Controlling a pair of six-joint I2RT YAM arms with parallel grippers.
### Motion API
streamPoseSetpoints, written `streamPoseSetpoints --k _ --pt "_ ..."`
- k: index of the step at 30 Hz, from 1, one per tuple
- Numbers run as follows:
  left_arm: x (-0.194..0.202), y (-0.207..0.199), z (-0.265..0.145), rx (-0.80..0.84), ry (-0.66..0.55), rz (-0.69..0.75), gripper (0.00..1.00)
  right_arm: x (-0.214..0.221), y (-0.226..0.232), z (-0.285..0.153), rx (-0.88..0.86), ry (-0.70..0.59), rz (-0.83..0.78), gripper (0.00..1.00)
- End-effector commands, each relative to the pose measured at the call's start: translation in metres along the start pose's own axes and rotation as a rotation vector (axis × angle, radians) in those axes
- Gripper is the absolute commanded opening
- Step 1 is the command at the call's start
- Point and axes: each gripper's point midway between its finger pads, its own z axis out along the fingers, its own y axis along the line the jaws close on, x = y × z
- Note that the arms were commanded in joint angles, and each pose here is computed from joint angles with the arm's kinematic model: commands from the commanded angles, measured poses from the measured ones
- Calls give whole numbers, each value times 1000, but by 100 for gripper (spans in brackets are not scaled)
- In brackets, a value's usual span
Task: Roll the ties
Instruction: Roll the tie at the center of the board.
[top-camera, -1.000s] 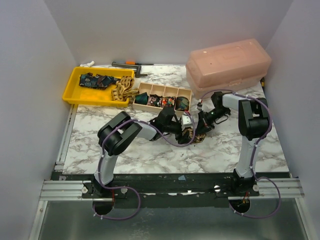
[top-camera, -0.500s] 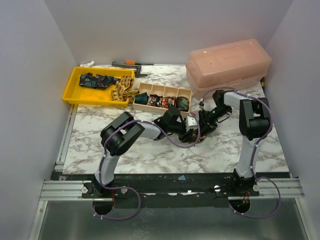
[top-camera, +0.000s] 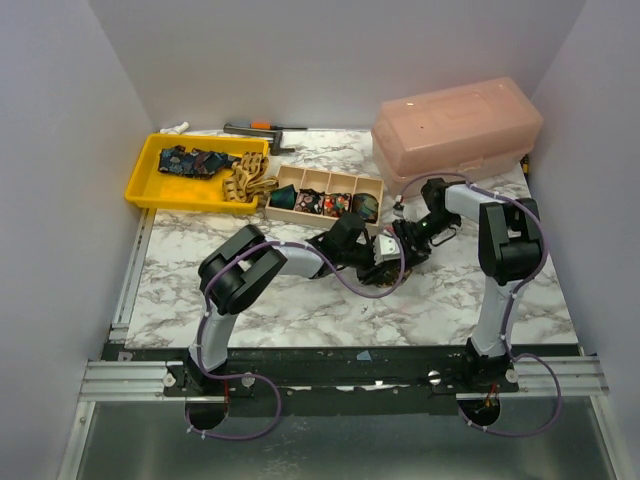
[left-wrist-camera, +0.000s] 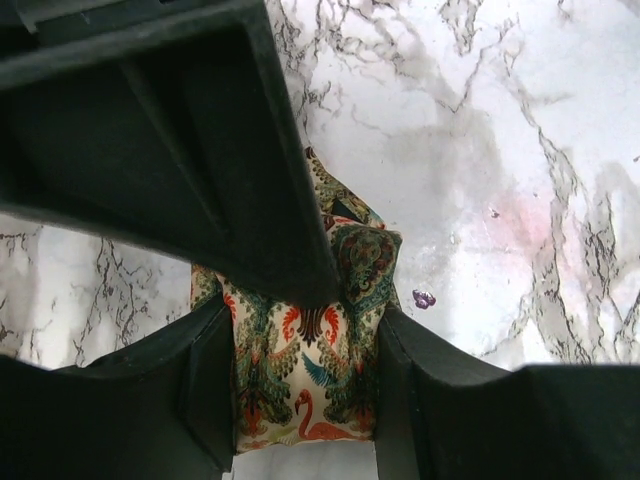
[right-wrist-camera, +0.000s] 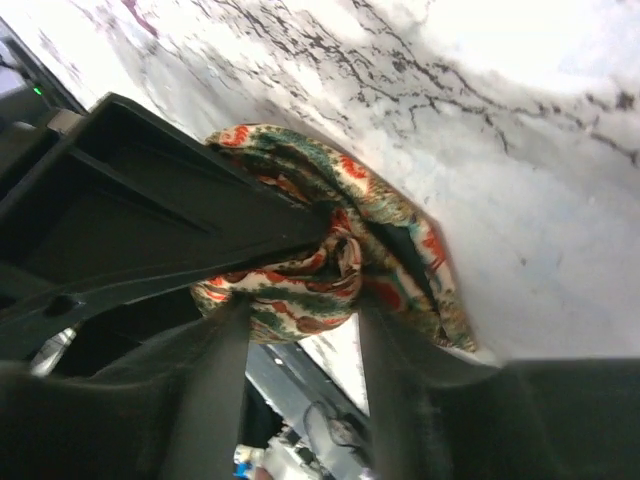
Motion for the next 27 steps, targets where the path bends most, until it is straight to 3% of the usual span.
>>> streamPoseSetpoints --k 1,4,5,12,16,20,25,26,27 --pt "75 -20 -13 22 239 -130 47 0 -34 19 95 37 14 34" --pt "65 -20 -12 31 203 -121 54 2 -52 22 165 52 3 2" --pt "59 -19 -11 33 182 -118 55 4 -57 21 187 56 -4 0" --pt "3 -17 -10 86 -64 -86 63 14 -92 20 222 76 -10 0" --pt "-7 -17 -4 109 -136 -65 63 11 -104 23 247 83 -10 0" --pt "-2 -11 10 93 -104 -64 54 7 -106 24 250 78 -1 0" --pt "36 -11 13 64 65 -85 38 3 -89 14 221 51 -8 0" --pt "49 -13 10 57 112 -84 33 1 -84 9 220 41 -7 2" --pt "59 -14 6 48 148 -85 29 2 -76 3 203 44 6 13"
